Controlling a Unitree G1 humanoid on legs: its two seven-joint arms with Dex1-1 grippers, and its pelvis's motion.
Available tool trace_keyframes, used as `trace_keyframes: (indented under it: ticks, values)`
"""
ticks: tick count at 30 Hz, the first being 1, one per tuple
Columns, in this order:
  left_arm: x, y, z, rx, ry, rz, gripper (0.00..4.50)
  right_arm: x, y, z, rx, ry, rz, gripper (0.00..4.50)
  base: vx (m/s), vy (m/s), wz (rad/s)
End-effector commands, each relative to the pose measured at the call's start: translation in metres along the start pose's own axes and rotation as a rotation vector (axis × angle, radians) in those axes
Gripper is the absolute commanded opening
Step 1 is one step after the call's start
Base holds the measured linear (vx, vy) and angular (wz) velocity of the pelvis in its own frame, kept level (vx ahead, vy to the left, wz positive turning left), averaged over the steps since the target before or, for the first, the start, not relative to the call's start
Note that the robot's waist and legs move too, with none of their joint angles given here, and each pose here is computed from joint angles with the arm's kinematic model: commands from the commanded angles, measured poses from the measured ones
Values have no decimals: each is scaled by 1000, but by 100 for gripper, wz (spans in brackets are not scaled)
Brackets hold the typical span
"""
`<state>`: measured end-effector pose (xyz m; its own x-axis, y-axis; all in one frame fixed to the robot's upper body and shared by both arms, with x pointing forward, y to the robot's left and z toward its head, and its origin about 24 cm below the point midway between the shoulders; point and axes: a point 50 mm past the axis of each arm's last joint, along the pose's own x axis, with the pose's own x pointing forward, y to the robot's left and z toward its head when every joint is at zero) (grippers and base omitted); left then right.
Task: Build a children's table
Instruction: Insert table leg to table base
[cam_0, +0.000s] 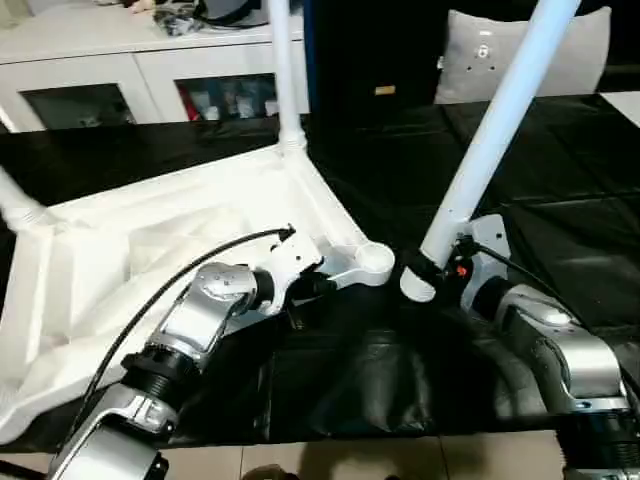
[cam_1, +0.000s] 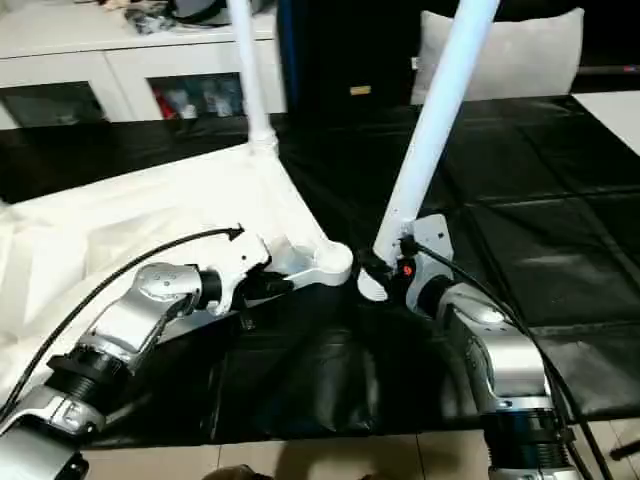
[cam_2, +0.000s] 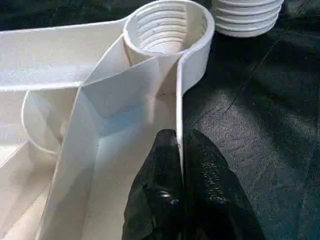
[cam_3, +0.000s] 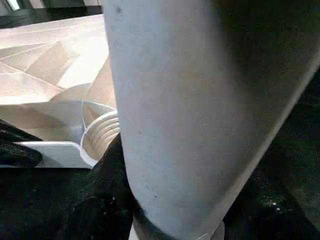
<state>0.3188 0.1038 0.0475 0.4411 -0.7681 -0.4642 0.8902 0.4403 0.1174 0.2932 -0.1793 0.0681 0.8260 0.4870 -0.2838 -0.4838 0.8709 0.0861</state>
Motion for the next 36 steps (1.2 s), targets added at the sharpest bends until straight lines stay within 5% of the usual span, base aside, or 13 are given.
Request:
trace_keyframes:
  ticks: [1,9,15,25,30,36]
  values:
    - [-3,4,-8,10,41,19,1,2,2,8,-27,-25,14,190,0,0,0]
    - [-13,-3,-10,146,15,-133,0,2,9,25,-43,-68,138,190,0,0,0]
    - [-17,-4,-14,153,34,-173,0,-1,20,30,-112,-15,321,190,0,0,0]
    - [-24,-13,-15,246,35,-272,0,20,41,45,-193,29,514,190,0,0,0]
    - [-24,-22,-13,279,10,-340,0,27,49,46,-194,36,548,190,0,0,0]
    - [-25,-20,-15,277,12,-341,0,27,46,30,-182,106,540,190,0,0,0]
